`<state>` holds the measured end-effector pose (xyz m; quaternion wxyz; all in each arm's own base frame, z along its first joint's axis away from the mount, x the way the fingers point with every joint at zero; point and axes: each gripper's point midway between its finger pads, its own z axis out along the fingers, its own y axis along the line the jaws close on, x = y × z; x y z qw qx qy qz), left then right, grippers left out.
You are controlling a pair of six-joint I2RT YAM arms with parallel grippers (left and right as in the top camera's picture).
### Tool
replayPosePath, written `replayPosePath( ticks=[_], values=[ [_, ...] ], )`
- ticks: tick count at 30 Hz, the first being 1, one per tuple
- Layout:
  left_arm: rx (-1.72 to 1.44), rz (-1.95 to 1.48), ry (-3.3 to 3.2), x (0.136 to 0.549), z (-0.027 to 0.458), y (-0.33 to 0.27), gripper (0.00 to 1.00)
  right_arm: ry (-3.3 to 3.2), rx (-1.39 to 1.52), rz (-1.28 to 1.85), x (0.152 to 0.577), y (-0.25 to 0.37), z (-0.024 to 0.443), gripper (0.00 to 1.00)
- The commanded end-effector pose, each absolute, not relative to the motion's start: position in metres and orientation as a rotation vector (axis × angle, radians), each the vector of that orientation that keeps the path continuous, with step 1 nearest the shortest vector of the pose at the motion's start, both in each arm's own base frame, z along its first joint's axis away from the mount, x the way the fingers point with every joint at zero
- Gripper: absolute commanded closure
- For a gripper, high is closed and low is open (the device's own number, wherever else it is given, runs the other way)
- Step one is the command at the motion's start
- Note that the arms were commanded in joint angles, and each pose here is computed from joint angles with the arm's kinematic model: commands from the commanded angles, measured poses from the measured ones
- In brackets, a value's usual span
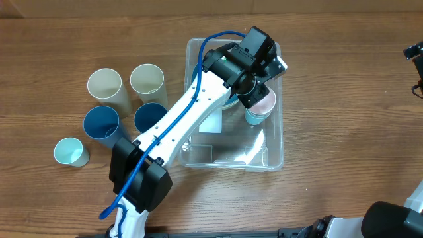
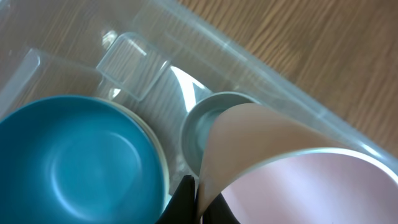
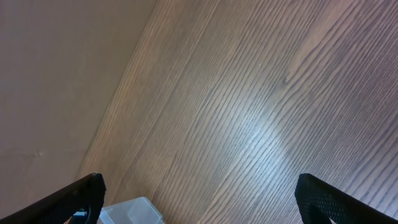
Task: Pack container
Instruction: 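Lower the pink cup into the light blue cup and release, then move the left gripper to the small mint cup at front left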
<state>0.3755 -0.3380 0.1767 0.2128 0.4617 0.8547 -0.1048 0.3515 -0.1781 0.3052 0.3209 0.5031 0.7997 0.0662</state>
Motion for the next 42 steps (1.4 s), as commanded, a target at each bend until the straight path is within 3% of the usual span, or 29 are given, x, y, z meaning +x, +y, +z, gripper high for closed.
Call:
replayPosePath(
  ticks=[1,2,3,4,5,6,7,12,16,19,21,22,25,29,34,42],
  values=[
    [1.312,-0.223,2.37,0.385,0.159,-0.338,0.96,2.084,1.321,0.174,0.349,-0.178,0.31,0.0],
    [1.308,-0.213,2.37,0.388,0.157,-0.338,0.91,2.084,1.321,0.174,0.349,-0.178,0.31,0.0],
    [1.303,-0.205,2.37,0.39,0.156,-0.338,0.74,2.084,1.32,0.174,0.349,-0.178,0.31,0.0],
    [1.26,-0.187,2.382,0.393,0.159,-0.336,0.48,2.084,1.321,0.174,0.349,-0.178,0.31,0.0],
    [1.197,-0.143,2.393,0.398,0.167,-0.33,0.29,2.084,1.321,0.174,0.349,-0.178,0.31,0.0],
    [1.12,-0.091,2.398,0.405,0.178,-0.324,0.18,2.084,1.321,0.174,0.349,-0.178,0.31,0.0],
    [1.002,-0.028,2.399,0.413,0.199,-0.313,0.15,2.084,1.321,0.174,0.349,-0.178,0.31,0.0],
    [0.566,0.05,2.385,0.411,0.311,-0.24,0.14,2.084,1.32,0.174,0.349,-0.178,0.31,0.0],
    [0.179,0.09,2.424,0.395,0.359,-0.141,0.09,2.084,1.321,0.174,0.349,-0.178,0.31,0.0],
    [-0.192,0.209,2.455,0.38,0.369,-0.045,0.08,2.084,1.32,0.174,0.349,-0.178,0.31,0.0],
    [-0.513,0.263,2.485,0.36,0.363,0.022,0.09,2.084,1.321,0.174,0.349,-0.178,0.31,0.0],
    [-0.577,0.217,2.513,0.356,0.357,0.043,0.17,2.084,1.32,0.174,0.349,-0.178,0.31,0.0],
    [-0.796,0.063,2.54,0.345,0.34,0.085,0.25,2.084,1.321,0.174,0.349,-0.178,0.31,0.0],
    [-1.105,0.103,2.559,0.313,0.307,0.145,0.25,2.084,1.321,0.174,0.349,-0.178,0.31,0.0],
    [-1.475,0.071,2.634,0.264,0.244,0.177,0.25,2.084,1.321,0.174,0.349,-0.178,0.31,0.0],
    [-1.604,-0.025,2.676,0.241,0.157,0.172,0.22,2.084,1.321,0.174,0.349,-0.178,0.31,0.0]
  ],
)
